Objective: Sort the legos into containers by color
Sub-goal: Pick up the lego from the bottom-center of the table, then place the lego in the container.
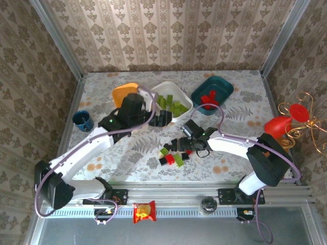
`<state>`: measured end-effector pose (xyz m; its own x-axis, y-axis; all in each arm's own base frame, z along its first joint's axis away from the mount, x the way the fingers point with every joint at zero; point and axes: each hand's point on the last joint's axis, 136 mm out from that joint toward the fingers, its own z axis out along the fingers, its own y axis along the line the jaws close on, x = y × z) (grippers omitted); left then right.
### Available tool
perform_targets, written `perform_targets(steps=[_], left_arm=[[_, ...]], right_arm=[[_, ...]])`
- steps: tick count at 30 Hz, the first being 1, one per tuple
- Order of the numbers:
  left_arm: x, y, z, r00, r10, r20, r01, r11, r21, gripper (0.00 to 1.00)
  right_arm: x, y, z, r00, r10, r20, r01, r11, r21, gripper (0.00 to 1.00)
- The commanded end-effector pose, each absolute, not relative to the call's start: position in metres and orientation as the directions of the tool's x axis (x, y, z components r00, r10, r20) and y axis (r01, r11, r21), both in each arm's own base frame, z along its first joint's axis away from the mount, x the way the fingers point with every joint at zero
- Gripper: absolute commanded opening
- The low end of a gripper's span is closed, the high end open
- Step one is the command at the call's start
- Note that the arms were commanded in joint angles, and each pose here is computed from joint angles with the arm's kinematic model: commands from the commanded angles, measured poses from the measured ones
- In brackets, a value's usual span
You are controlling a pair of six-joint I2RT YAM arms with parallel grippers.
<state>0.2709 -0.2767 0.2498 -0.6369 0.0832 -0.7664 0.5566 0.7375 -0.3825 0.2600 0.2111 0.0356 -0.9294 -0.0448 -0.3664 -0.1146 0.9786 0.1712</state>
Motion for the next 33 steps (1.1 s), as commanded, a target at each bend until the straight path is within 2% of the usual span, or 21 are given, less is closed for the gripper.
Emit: perform_targets(steps=[1,8,14,19,23,27,33], left_arm=[[0.263,-0.253,0.248,-0.629,0.012,-0.778,0.495,0.777,-0.388,1.0],[0.251,-0.229,0.222,-0.655,0.019,-0.755,0.442,0.821,-0.362,1.0],[0.248,-0.225,0.212,-0.666,0.022,-0.745,0.43,0.828,-0.36,1.0],[0.247,-0.223,0.204,-0.677,0.028,-0.736,0.422,0.833,-0.357,1.0],[0.245,-0.218,0.197,-0.684,0.03,-0.729,0.408,0.844,-0.349,1.0],[0.241,-0.215,0.19,-0.691,0.034,-0.722,0.405,0.846,-0.347,1.0],[0.239,-0.213,0.18,-0.71,0.021,-0.704,0.387,0.847,-0.364,1.0]], right_arm=[[0.258,0.204,0.033,-0.931,-0.095,-0.352,-0.136,0.986,0.096,0.73],[0.258,0.204,0.026,-0.936,-0.123,-0.329,-0.149,0.987,0.056,0.72],[0.262,0.2,0.028,-0.935,-0.1,-0.341,-0.119,0.992,0.037,0.52],[0.266,0.192,0.029,-0.935,-0.083,-0.344,-0.093,0.996,0.012,0.39],[0.274,0.183,0.043,-0.92,-0.042,-0.39,-0.057,0.998,0.027,0.34],[0.289,0.174,0.079,-0.881,0.018,-0.474,-0.022,0.997,0.079,0.31],[0.337,0.146,0.141,-0.778,0.158,-0.608,0.087,0.986,0.145,0.3]])
